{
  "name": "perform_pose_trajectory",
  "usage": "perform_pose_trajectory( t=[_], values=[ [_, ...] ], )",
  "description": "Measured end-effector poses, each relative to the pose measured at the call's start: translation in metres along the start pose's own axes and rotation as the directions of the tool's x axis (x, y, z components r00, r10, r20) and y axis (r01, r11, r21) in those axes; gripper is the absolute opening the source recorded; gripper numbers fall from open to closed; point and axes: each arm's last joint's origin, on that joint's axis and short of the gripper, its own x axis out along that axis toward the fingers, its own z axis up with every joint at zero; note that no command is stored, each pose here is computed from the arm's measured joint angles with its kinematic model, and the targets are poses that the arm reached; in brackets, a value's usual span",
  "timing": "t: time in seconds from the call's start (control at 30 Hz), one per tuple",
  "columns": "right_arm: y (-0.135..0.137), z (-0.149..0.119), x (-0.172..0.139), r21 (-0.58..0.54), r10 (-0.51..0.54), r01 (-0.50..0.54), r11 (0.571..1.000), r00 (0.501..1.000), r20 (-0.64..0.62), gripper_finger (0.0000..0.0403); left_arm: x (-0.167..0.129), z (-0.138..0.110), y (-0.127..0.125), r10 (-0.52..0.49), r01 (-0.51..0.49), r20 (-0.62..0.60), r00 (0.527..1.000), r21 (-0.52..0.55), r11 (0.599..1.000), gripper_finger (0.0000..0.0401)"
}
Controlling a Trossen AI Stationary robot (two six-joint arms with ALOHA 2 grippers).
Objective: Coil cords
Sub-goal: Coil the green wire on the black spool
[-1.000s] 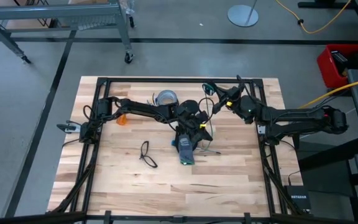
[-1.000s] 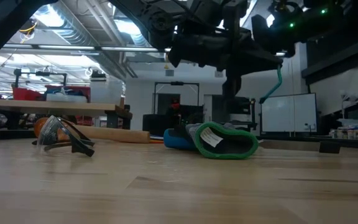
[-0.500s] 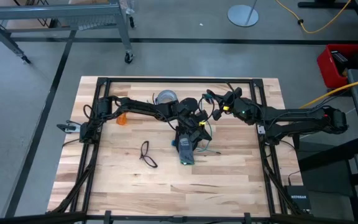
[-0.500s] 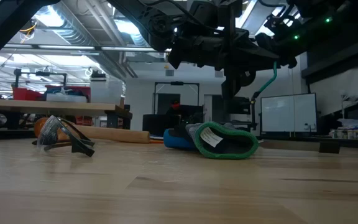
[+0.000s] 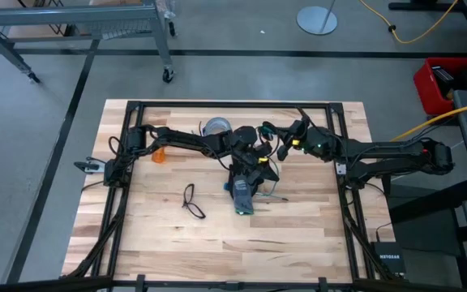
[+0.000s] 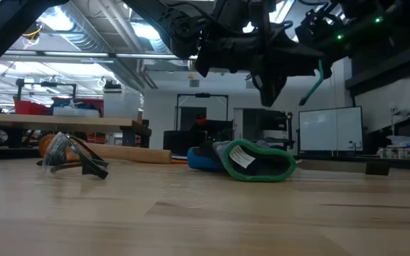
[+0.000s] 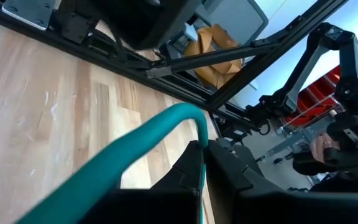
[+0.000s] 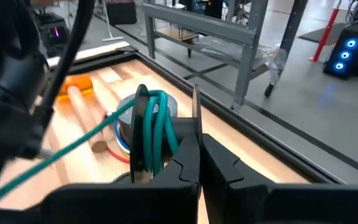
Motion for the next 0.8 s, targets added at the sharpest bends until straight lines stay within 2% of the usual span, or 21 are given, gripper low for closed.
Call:
perform_pose_trajectory(
  t=[0.13,0.37,0.57,0.8],
  values=[
    [0.000,0.004,-0.002,0.025,0.005,-0.005,1.000,1.000,0.029,0.0001,0.000,0.000,0.001,0.016,-0.016,0.005,1.000,0.015,1.000,0.0000],
    [-0.007,0.017,-0.020,0.059,-0.024,0.018,0.998,0.994,0.110,0.0001,-0.006,0.007,0.002,0.142,-0.147,0.077,0.987,0.065,0.987,0.0000],
    [-0.018,0.028,-0.046,0.106,-0.096,0.076,0.991,0.977,0.192,0.0001,-0.008,0.011,0.005,0.266,-0.286,0.161,0.950,0.119,0.951,0.0000],
    [-0.029,0.045,-0.072,0.208,-0.157,0.088,0.974,0.926,0.344,0.0001,-0.013,0.015,0.013,0.422,-0.458,0.246,0.872,0.109,0.882,0.0000]
  ],
)
